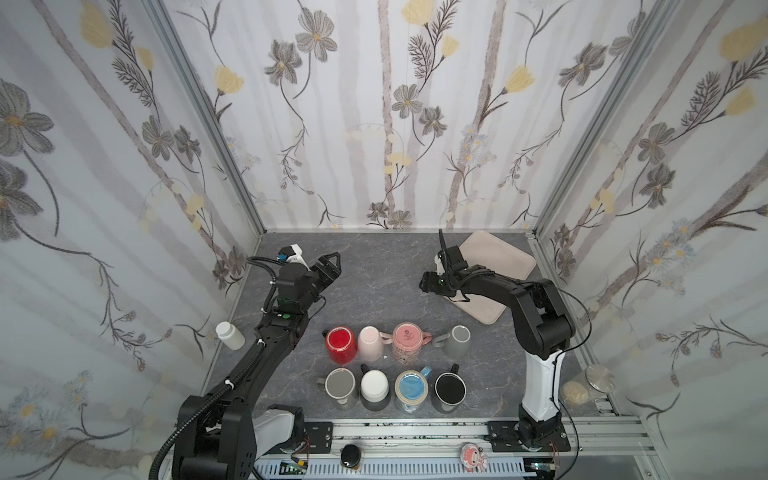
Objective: Turn the mug right side up
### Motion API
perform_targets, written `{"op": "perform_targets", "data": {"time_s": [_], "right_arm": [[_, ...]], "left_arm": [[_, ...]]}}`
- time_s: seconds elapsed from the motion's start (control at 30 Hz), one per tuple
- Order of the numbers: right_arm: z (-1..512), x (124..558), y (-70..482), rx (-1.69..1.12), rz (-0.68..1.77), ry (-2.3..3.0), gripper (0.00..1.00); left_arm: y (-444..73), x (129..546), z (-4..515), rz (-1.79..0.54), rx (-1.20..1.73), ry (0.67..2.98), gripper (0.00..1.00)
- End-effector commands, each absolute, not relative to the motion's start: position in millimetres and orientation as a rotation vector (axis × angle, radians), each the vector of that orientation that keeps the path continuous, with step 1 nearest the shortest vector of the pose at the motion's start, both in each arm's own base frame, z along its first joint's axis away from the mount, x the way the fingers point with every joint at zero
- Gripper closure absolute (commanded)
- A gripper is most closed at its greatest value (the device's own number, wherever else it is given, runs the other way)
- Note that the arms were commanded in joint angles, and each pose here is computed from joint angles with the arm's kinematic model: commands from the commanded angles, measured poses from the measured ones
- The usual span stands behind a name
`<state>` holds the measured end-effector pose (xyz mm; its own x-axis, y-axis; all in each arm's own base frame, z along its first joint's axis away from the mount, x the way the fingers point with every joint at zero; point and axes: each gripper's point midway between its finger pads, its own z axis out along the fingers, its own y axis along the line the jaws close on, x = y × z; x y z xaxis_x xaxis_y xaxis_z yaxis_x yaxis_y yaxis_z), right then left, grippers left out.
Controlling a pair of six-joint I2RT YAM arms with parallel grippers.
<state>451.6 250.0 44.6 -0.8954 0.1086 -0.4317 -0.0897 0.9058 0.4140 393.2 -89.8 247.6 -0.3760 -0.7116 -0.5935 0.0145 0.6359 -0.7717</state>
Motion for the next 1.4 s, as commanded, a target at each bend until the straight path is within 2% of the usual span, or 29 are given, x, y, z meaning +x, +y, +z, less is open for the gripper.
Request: {"op": "perform_targets", "data": {"time_s": [0.0, 0.2, 0.37, 0.53, 0.63, 0.93, 1.13, 1.37], "right_arm": [[47.8, 451.0, 289.8, -0.007, 0.743, 2.624, 0.28], [92.2, 460.4, 368.1, -0.157, 1.076, 2.477, 0.28], [138.7, 479.6, 360.0, -0.161, 1.058, 2.356, 0.22], [176.9, 499.3, 289.6, -0.045, 0.837, 2.245, 0.19], [180.8, 508.8, 224.6, 0.096, 0.704, 2.202, 0.15], [164.1, 519.1, 61.2, 0.294, 0.446, 2.184, 0.12], [138.9, 541.7, -3.1, 0.429, 0.376, 2.232, 0.12], [101.8, 562.6, -40.4, 0.48, 0.309, 2.34, 0.13]], "left_arm": [[-91.8, 393.8, 252.3, -0.857, -0.534, 1.805, 0.2], [-93.1, 393.9, 253.7, -0.857, -0.521, 1.812, 0.2], [-95.4, 393.4, 258.4, -0.869, -0.506, 1.813, 0.16], [-96.4, 390.8, 264.6, -0.873, -0.486, 1.798, 0.0], [-97.6, 389.2, 265.5, -0.883, -0.48, 1.794, 0.0], [-102.2, 387.9, 265.1, -0.907, -0.454, 1.795, 0.0], [-105.8, 386.8, 264.0, -0.925, -0.442, 1.805, 0.0], [-106.8, 385.2, 259.5, -0.926, -0.44, 1.82, 0.0]]}}
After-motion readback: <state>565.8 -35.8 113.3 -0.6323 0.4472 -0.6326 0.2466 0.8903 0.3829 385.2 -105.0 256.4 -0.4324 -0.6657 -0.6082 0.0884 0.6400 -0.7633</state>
